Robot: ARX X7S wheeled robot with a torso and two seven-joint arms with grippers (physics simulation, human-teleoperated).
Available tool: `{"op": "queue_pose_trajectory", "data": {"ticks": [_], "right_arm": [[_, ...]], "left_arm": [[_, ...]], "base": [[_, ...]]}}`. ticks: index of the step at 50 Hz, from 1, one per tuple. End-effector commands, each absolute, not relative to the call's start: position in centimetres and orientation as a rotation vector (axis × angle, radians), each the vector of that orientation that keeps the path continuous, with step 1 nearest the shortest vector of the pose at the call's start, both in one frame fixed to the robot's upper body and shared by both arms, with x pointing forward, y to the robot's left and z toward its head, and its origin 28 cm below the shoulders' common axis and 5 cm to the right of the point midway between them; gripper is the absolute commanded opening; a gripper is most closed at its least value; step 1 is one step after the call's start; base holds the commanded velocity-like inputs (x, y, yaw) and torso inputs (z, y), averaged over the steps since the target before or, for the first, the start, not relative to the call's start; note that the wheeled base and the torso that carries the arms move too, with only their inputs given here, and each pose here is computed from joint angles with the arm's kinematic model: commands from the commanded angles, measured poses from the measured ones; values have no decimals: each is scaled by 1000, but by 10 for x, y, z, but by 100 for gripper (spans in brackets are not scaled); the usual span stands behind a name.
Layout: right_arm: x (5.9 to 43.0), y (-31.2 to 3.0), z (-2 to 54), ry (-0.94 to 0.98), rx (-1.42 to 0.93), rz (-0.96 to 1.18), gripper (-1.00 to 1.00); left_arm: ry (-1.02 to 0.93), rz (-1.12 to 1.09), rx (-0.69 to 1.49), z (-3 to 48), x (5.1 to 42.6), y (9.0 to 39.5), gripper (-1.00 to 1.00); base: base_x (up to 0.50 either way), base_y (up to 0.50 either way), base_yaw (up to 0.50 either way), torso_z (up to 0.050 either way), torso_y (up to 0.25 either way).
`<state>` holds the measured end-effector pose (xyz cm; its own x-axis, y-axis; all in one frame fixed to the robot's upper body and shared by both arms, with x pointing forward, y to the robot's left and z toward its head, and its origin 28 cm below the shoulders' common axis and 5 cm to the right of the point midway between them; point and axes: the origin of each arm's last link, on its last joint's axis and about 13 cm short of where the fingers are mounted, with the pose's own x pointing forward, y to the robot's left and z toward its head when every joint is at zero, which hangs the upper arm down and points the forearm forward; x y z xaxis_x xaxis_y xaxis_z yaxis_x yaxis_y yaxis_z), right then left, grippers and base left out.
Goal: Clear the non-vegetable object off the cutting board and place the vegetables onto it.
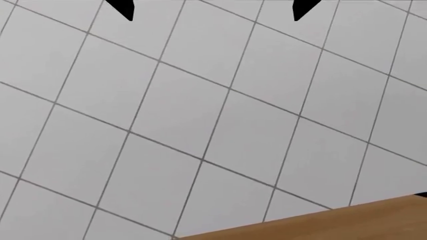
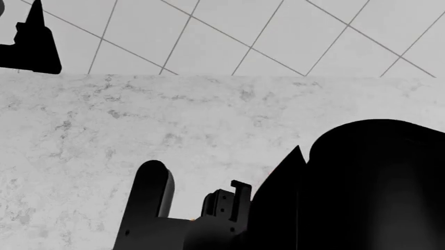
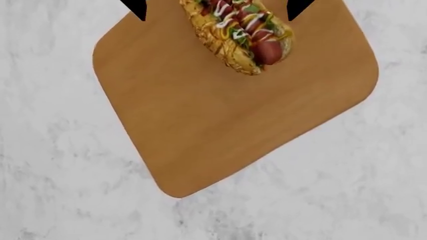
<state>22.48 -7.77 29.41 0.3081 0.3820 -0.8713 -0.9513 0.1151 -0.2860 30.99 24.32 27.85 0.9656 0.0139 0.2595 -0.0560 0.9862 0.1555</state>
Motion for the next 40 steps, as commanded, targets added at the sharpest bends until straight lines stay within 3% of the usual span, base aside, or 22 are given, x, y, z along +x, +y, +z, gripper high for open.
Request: {"op": "queue_pose_trajectory", "data": {"ticks": [1, 27, 28, 40], "right_arm": [[228, -68, 287, 721, -997, 1172, 100], [227, -72, 273, 767, -1014, 1156, 100], [227, -72, 274, 765, -1014, 1154, -100], [223, -72, 284, 750, -1036, 1142, -100]], "left_arm": [[-261, 7, 144, 278, 311, 243, 100], [-263, 10, 140, 279, 308, 245, 100], [-263, 10, 141, 279, 308, 245, 100], [-264, 12, 139, 280, 307, 246, 100]], "base": [[0, 0, 0, 0, 0], [0, 0, 0, 0, 0], [0, 0, 0, 0, 0], [0, 0, 0, 0, 0]]}}
